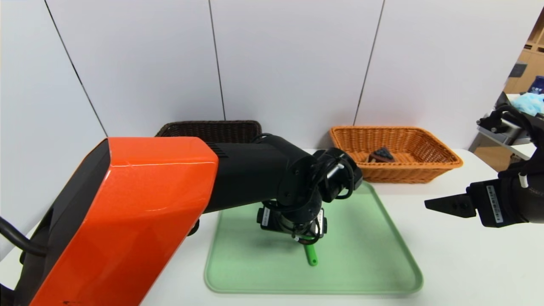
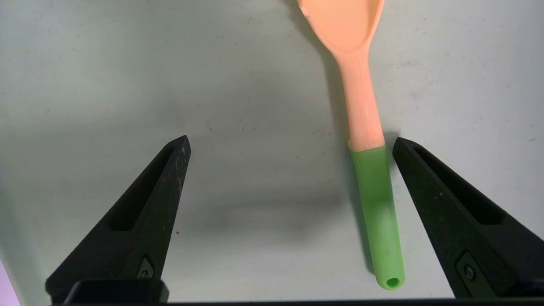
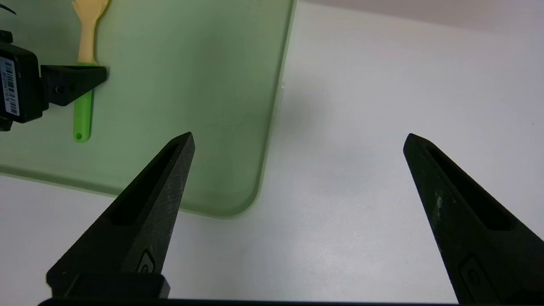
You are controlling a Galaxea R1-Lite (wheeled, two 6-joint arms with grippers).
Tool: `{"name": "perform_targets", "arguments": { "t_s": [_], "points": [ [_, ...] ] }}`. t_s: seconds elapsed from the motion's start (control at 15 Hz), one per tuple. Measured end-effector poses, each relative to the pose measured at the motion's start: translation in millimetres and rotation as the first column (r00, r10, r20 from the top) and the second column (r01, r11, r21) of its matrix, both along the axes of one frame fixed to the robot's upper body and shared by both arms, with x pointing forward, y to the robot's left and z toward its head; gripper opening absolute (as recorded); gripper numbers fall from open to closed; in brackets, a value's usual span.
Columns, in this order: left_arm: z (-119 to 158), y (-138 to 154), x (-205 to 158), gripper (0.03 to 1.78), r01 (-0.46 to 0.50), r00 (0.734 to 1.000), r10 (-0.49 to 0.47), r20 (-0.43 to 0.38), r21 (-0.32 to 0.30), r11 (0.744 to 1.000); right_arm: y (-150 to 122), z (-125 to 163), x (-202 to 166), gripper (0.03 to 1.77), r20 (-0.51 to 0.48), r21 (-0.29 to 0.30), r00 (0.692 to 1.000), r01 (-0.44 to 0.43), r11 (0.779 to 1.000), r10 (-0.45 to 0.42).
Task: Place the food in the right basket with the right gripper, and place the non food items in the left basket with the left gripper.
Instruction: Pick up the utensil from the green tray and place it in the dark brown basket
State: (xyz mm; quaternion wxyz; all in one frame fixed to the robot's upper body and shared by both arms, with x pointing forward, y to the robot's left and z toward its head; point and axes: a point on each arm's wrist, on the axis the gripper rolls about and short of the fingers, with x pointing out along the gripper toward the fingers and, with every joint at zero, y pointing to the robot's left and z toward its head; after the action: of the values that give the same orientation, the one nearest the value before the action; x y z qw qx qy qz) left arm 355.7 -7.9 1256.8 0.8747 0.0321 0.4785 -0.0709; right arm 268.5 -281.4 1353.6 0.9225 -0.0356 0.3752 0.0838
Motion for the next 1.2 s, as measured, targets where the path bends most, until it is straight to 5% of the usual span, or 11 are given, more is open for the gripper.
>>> {"name": "perform_targets", "arguments": {
  "t_s": [0.27,0.73,0.8,1.2],
  "points": [
    [0.0,0.0,-0.2,1.61,-0.002,1.000,0.002,-0.001,-0.001,1.000,0.2,0.2,-0.3,1.70,0.000,-0.001,1.000,0.000,1.000,0.000],
    [0.0,-0.8,-0.3,0.65,-0.005,1.000,0.005,0.003,-0.007,1.000,-0.1,-0.4,0.2,1.70,-0.002,-0.002,1.000,0.000,1.000,0.000],
    [0.0,-0.9,-0.3,0.12,-0.005,1.000,0.005,0.003,-0.007,1.000,0.0,-0.5,0.5,1.70,-0.003,0.000,1.000,-0.002,1.000,0.002],
    [0.0,-0.9,-0.3,0.12,-0.007,1.000,0.007,0.002,-0.009,1.000,0.1,-0.7,1.1,1.70,-0.004,0.002,1.000,-0.003,1.000,0.003]
  ]
}}
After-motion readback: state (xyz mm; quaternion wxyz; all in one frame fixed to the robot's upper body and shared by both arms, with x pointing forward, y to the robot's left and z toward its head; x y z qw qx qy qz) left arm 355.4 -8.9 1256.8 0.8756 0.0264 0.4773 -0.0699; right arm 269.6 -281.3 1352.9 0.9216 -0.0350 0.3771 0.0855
